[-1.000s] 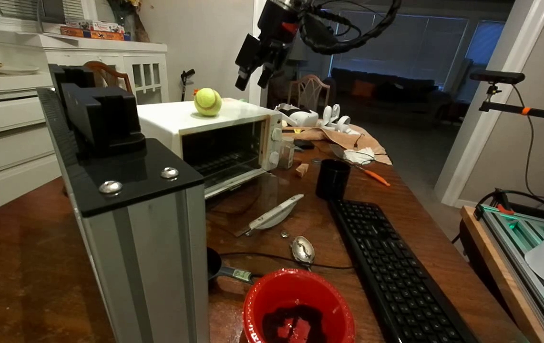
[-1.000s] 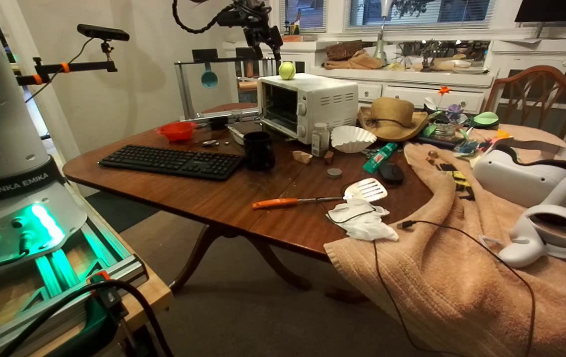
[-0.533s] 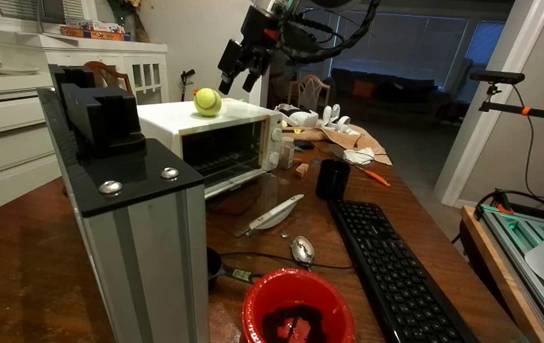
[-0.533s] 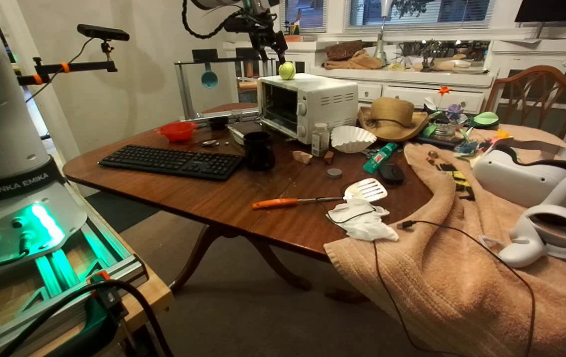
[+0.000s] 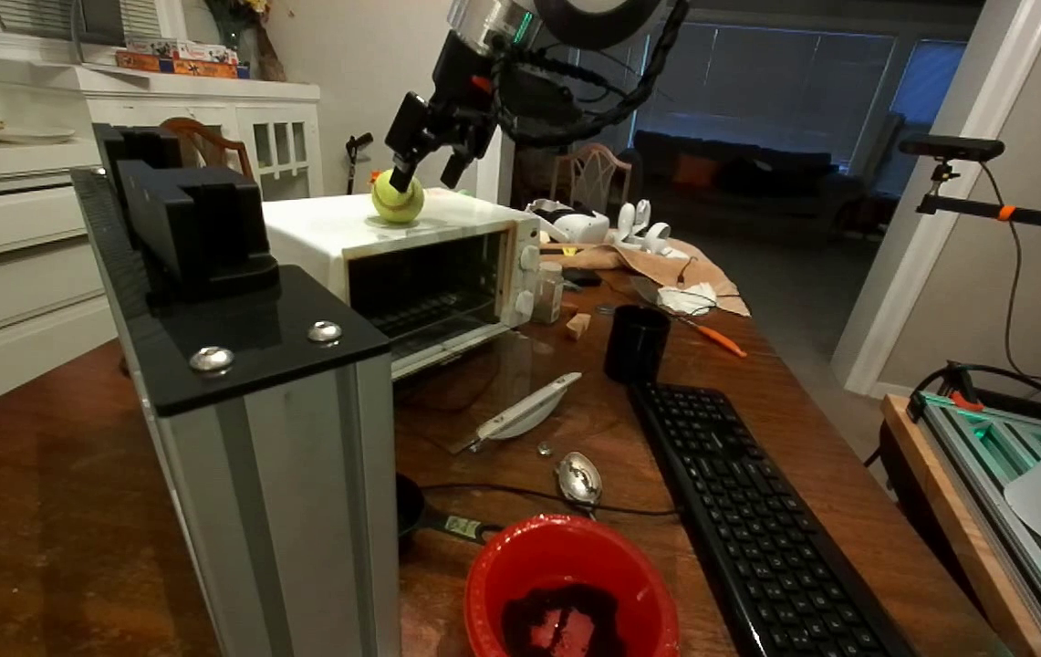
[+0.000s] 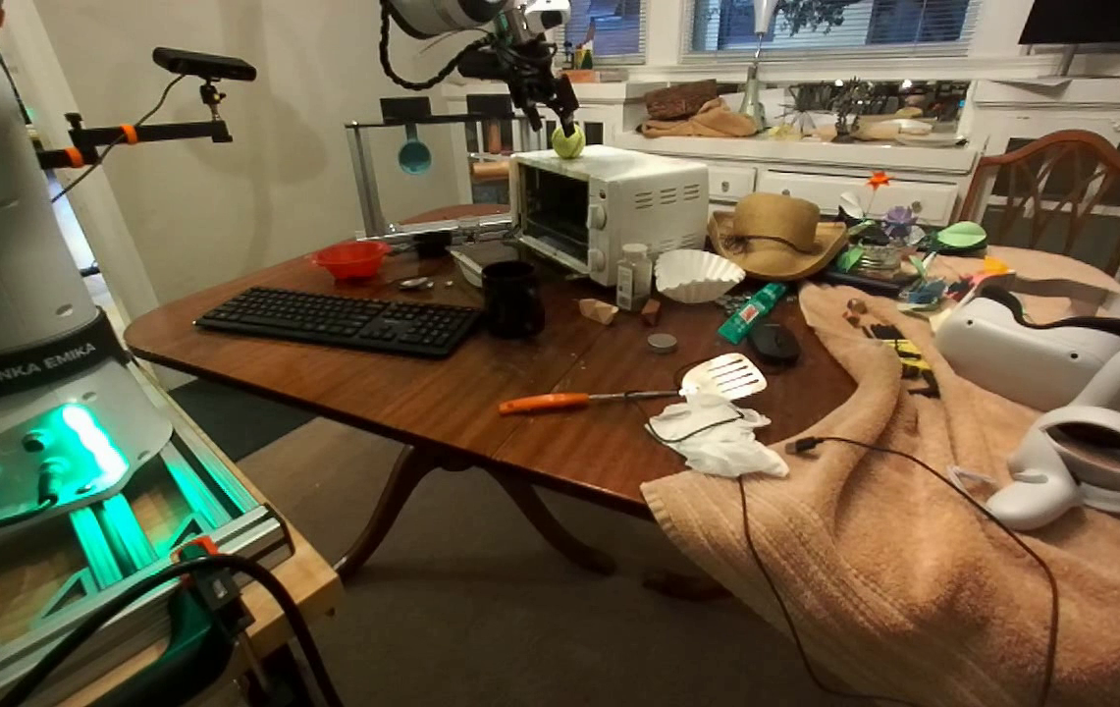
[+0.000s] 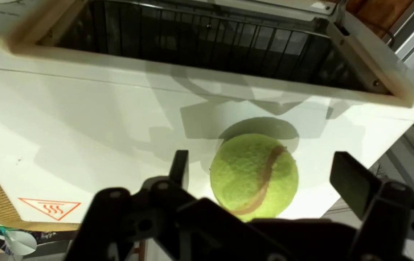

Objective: Put the tennis ball into the microwave

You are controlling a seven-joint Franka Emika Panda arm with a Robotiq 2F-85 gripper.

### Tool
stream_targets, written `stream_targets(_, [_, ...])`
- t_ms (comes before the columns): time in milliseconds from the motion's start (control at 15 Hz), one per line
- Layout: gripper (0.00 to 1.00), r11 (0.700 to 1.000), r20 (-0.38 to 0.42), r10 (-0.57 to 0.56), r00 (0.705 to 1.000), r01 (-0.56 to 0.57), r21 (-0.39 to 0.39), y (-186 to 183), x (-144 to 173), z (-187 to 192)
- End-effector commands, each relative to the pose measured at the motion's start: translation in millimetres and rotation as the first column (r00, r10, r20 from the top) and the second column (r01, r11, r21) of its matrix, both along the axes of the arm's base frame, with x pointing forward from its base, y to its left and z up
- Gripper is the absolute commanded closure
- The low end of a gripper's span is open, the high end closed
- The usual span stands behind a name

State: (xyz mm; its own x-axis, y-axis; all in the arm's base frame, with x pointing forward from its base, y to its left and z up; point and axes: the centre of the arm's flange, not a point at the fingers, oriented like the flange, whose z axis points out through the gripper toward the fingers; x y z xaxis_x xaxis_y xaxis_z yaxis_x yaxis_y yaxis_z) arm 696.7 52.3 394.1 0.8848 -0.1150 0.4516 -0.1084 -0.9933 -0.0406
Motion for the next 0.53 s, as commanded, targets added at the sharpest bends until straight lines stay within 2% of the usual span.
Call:
stream_targets(0, [0.0, 0.999, 0.04, -0.051, 0.998, 0.052, -0.014, 8.9, 20.0, -11.9])
stream_targets(467, [0.0, 0.995, 0.072, -0.091, 0.993, 0.093, -0.028, 18.7, 32.0, -22.7])
